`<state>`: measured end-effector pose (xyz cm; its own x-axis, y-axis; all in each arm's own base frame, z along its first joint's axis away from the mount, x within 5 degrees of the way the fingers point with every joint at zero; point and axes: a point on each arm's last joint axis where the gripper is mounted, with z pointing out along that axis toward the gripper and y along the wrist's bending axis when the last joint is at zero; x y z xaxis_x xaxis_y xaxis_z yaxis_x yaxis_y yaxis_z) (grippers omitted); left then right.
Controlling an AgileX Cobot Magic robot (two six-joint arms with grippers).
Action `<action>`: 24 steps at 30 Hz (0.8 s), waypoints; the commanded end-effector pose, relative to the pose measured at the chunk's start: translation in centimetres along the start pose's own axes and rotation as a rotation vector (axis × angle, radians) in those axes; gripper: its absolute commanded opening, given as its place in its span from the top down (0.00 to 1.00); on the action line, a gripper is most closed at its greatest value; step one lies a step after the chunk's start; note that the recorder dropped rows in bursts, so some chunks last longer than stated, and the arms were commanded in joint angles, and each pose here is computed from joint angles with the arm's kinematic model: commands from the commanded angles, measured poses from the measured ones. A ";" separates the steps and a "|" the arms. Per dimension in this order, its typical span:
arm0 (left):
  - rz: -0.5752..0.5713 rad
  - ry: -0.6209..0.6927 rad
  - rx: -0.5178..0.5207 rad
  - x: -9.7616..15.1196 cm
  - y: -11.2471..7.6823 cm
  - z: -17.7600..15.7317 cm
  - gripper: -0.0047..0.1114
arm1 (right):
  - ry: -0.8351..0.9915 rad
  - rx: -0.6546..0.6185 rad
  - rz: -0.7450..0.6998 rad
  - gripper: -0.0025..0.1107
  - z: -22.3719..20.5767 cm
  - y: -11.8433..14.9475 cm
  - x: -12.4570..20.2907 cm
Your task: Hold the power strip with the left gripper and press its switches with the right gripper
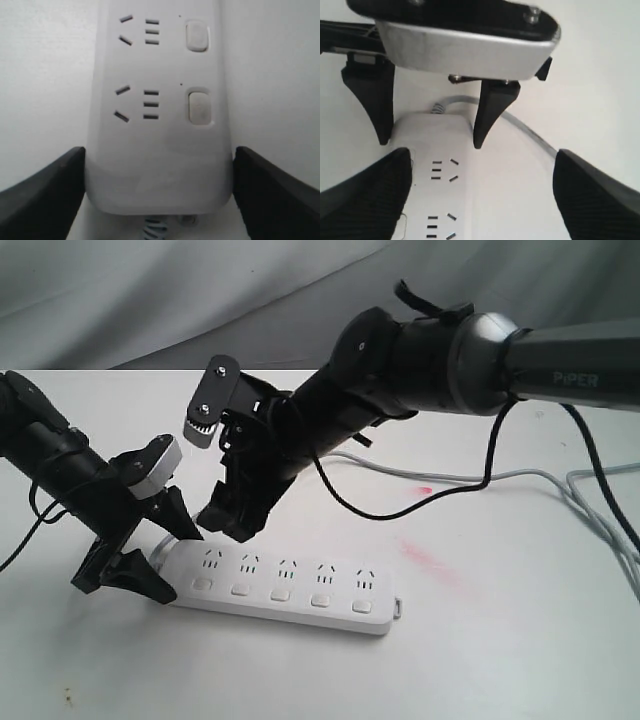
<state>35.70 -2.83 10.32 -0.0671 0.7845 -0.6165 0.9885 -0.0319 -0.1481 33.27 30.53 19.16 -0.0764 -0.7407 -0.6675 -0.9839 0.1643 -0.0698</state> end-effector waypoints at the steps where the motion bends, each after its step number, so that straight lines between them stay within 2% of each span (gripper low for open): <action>1: 0.011 -0.008 0.000 -0.3 0.1 0.0 0.65 | 0.040 0.016 0.021 0.35 0.9 0.6 2.1; 6: 0.011 -0.008 0.000 -0.3 0.1 0.0 0.65 | 0.027 -0.038 0.041 0.35 2.0 2.2 4.1; 9: 0.011 -0.008 0.000 -0.3 0.1 0.0 0.65 | 0.034 -0.005 0.045 0.35 2.1 2.0 4.4; 24: 0.011 -0.008 0.000 -0.3 0.1 0.0 0.65 | 0.119 -0.032 0.053 0.35 4.7 2.1 7.0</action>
<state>35.70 -2.83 10.32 -0.0671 0.7845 -0.6165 0.9885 -0.0319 -0.1481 31.43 28.93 11.98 -0.1736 -0.7727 -0.6105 -0.9774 0.2109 0.0111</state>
